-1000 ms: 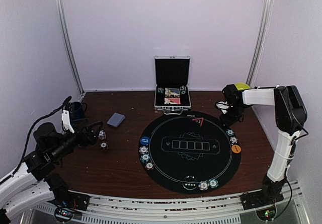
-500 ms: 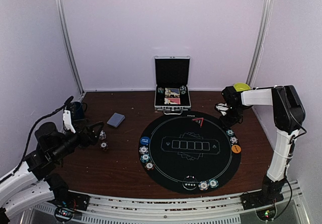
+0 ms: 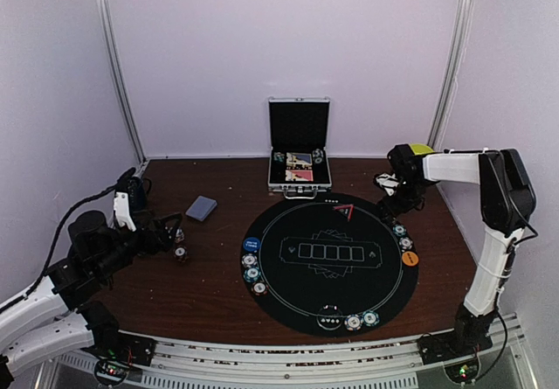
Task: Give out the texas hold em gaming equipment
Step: Place the poker chips pile in the big blind area, then pick up the pile of poker chips from the pile of poker chips.
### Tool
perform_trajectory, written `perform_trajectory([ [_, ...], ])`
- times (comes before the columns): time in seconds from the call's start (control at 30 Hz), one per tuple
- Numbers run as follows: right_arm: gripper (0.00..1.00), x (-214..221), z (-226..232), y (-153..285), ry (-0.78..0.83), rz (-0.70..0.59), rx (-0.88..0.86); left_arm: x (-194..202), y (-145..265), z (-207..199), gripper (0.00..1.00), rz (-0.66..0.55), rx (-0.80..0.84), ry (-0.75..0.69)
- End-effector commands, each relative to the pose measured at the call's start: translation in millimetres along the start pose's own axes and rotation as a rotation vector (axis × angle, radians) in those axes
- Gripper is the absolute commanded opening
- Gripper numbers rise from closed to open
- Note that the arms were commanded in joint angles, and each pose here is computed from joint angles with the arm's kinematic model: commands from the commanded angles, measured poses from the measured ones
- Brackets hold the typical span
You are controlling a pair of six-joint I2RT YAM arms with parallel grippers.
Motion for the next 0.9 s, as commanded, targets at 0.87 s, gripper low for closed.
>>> perform_trajectory([
  [0.87,0.83,-30.3,87.4,99.8,0.166,-0.285,-0.104,93.9,-55.6,31.6,0.98,0.498,-0.244,-0.079],
])
Point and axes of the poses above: each gripper's point midway between its finger pads, its own y axis back along the fingers, its own z axis along the line the jaws close on, x = y × z, the point moved 1 cm from there along y, back along the fingers, and after that the axes turned 10 degrees about -y, right-handed, at the moved point
